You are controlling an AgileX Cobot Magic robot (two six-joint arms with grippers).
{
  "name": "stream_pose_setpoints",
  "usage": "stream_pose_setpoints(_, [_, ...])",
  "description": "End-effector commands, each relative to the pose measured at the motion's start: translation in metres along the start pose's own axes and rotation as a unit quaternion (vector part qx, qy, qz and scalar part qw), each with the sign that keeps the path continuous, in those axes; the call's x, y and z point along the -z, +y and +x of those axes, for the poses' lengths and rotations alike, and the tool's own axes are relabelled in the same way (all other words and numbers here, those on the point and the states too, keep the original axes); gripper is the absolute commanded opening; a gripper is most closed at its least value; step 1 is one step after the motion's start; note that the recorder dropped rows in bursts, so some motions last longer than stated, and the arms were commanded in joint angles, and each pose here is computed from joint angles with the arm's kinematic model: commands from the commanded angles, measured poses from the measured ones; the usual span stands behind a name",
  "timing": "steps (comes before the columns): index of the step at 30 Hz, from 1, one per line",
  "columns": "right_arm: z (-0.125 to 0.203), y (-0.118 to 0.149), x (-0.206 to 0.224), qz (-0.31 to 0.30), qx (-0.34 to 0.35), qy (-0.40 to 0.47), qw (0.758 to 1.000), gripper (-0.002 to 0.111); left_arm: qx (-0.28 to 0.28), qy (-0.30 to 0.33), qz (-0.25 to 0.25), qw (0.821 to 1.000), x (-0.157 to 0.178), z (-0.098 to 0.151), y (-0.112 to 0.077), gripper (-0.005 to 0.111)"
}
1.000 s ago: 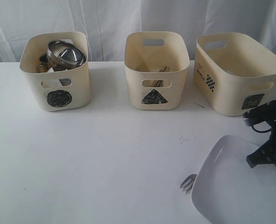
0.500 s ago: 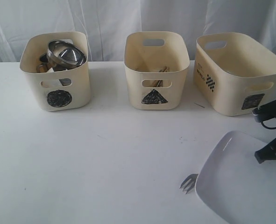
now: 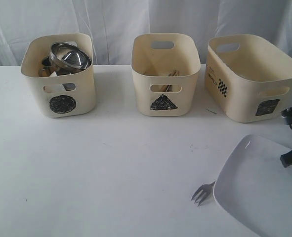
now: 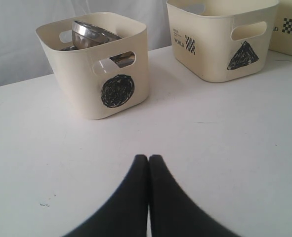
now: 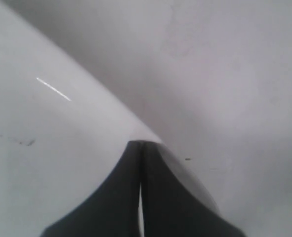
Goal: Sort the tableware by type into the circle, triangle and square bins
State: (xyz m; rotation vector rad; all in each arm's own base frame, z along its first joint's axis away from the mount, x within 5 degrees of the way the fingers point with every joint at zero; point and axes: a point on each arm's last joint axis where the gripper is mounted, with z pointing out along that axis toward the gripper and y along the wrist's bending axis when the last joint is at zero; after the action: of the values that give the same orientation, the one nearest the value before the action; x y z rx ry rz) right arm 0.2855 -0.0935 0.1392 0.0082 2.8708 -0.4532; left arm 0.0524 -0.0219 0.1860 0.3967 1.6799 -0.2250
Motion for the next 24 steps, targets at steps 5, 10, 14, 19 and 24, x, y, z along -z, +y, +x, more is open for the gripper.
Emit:
stream_pose_setpoints(5, [-0.009, -0.012, 0.003, 0.010, -0.013, -0.024, 1.000, 0.000, 0.003, 0.001, 0.000, 1.000, 0.000, 0.001, 0.000, 0.000])
stream_pose_setpoints(10, [-0.009, -0.011, 0.004, 0.012, -0.020, -0.007, 1.000, 0.000, 0.003, 0.001, 0.000, 1.000, 0.000, 0.001, 0.000, 0.000])
stream_pose_setpoints(14, [-0.012, 0.001, 0.019, 0.002, -0.022, -0.012, 1.000, 0.000, 0.003, 0.001, 0.000, 1.000, 0.000, 0.001, 0.000, 0.000])
stream_pose_setpoints(19, [-0.019, 0.030, 0.061, -0.004, 0.066, -0.058, 0.996, 0.000, 0.003, 0.001, 0.000, 1.000, 0.000, 0.001, 0.000, 0.000])
stream_pose_setpoints(24, [-0.023, 0.071, 0.113, -0.018, 0.274, -0.091, 0.957, 0.000, 0.003, 0.001, 0.000, 1.000, 0.000, 0.001, 0.000, 0.000])
